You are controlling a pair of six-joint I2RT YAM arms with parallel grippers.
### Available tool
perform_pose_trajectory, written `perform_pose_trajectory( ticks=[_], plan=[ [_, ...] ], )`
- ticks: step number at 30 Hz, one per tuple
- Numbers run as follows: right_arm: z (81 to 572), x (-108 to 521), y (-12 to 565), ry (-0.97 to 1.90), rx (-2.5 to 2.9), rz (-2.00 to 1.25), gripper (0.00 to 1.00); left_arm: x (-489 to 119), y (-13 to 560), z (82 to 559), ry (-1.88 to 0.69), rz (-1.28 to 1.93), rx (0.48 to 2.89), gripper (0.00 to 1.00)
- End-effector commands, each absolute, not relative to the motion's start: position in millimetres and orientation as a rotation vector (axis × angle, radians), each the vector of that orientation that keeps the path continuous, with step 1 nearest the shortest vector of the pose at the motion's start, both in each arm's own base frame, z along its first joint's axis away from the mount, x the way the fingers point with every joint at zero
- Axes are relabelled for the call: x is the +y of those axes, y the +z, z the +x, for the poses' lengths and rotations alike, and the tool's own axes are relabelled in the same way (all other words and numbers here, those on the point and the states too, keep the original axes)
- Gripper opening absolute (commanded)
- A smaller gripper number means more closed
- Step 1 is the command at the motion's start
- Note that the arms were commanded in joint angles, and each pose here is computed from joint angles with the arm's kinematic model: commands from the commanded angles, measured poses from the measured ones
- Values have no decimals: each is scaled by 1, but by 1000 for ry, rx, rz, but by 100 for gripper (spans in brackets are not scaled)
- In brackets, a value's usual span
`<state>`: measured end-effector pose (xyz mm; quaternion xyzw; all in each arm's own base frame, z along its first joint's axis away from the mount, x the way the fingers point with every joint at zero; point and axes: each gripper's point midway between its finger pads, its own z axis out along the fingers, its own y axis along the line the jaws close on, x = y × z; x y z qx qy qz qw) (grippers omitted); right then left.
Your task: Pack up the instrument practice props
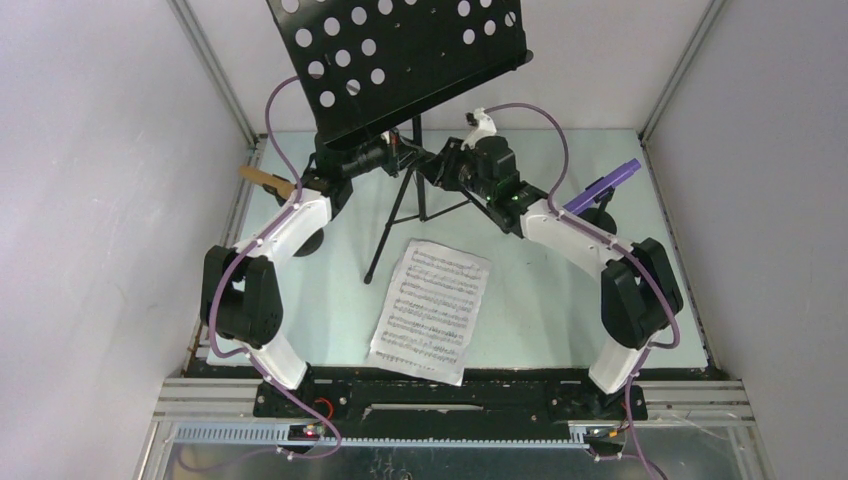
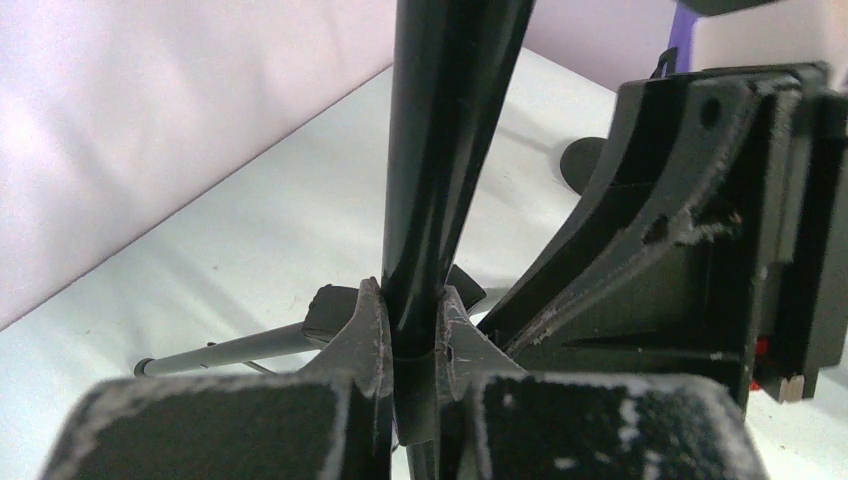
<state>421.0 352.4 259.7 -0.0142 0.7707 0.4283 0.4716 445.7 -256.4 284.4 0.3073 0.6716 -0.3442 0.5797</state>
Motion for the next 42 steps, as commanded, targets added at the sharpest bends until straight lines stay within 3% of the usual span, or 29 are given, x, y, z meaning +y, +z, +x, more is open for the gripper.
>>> perform_pose_trajectory(
  ticks=[1, 17, 21, 29, 36, 42],
  plan=[
    [403, 362, 293, 776, 1743, -343, 15, -261, 301, 449, -834, 688, 1566, 8],
    [394, 371, 264, -308, 1457, -902, 15, -261, 299, 450, -840, 684, 1570, 8],
    [395, 374, 262, -413, 1406, -911, 15, -260, 299, 449, -838, 681, 1571, 8],
    [385, 374, 287, -242, 1435, -778, 27, -258, 302, 452, -846, 664, 1566, 8],
    [360, 370, 317, 216, 1496, -651, 50, -257, 302, 452, -846, 663, 1565, 8],
    [366, 339, 336, 651, 1572, -354, 58, -257, 302, 452, -847, 663, 1565, 9]
  ],
)
